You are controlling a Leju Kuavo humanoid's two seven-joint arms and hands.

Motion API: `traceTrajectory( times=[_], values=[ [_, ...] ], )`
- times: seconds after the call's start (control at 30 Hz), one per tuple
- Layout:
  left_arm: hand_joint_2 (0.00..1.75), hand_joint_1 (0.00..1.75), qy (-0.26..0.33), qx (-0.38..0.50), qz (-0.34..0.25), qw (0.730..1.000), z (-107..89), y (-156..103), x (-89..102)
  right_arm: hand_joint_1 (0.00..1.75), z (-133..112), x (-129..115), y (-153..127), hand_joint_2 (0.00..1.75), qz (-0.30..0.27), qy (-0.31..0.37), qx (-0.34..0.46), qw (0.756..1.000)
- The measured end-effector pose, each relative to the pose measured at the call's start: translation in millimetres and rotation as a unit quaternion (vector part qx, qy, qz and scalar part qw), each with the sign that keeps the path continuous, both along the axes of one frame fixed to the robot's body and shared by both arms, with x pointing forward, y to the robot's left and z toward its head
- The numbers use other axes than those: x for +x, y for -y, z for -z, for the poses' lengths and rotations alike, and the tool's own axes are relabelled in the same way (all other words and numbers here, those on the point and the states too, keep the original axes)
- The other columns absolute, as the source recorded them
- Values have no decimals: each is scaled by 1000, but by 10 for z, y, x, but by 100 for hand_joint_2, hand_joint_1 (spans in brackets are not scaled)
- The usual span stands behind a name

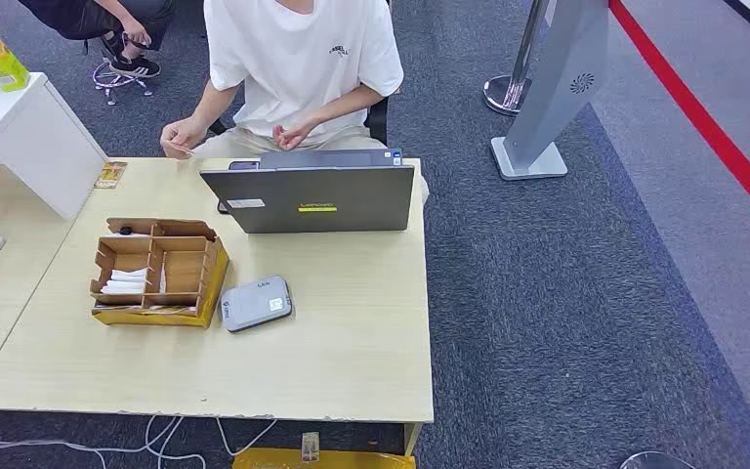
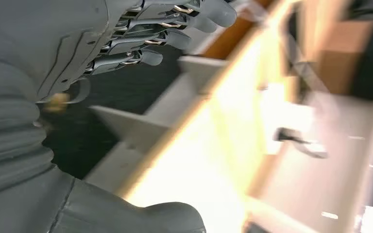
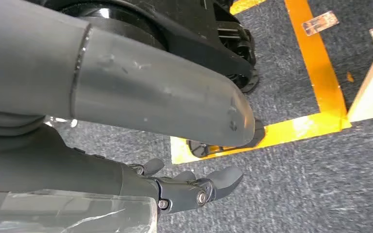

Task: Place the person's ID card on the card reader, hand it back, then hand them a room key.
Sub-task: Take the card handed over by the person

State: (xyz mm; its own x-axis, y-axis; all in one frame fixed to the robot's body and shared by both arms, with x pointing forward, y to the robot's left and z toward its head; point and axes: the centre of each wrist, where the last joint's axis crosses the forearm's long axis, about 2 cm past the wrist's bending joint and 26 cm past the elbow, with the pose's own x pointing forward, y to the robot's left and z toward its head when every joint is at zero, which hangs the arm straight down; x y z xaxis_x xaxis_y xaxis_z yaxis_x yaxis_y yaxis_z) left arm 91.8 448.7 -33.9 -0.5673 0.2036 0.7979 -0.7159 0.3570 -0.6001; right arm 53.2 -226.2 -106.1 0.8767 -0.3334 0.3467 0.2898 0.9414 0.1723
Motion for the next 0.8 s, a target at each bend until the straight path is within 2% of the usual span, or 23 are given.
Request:
traceTrajectory(
  times=[0.07, 0.17, 0.3, 0.53, 0.8],
  values=[
    [175, 0, 18, 19, -7, 1000, -63, -89, 7, 0, -1, 3, -6, 175, -1, -4, 1, 1000],
    [175, 0, 68, 78, -21, 994, -266, -310, 34, 0, -3, 4, -24, 175, -7, -15, 2, 1000],
    [175, 0, 96, 138, -24, 985, -508, -421, 87, 0, -7, 14, -44, 175, -13, -25, 2, 1000],
    [175, 0, 59, 205, -4, 977, -828, -508, 270, 0, -10, 25, -64, 175, -18, -31, 5, 999],
    [175, 0, -22, 265, 50, 963, -1116, -527, 693, 0, -13, 36, -73, 175, -28, -34, 5, 999]
  ],
)
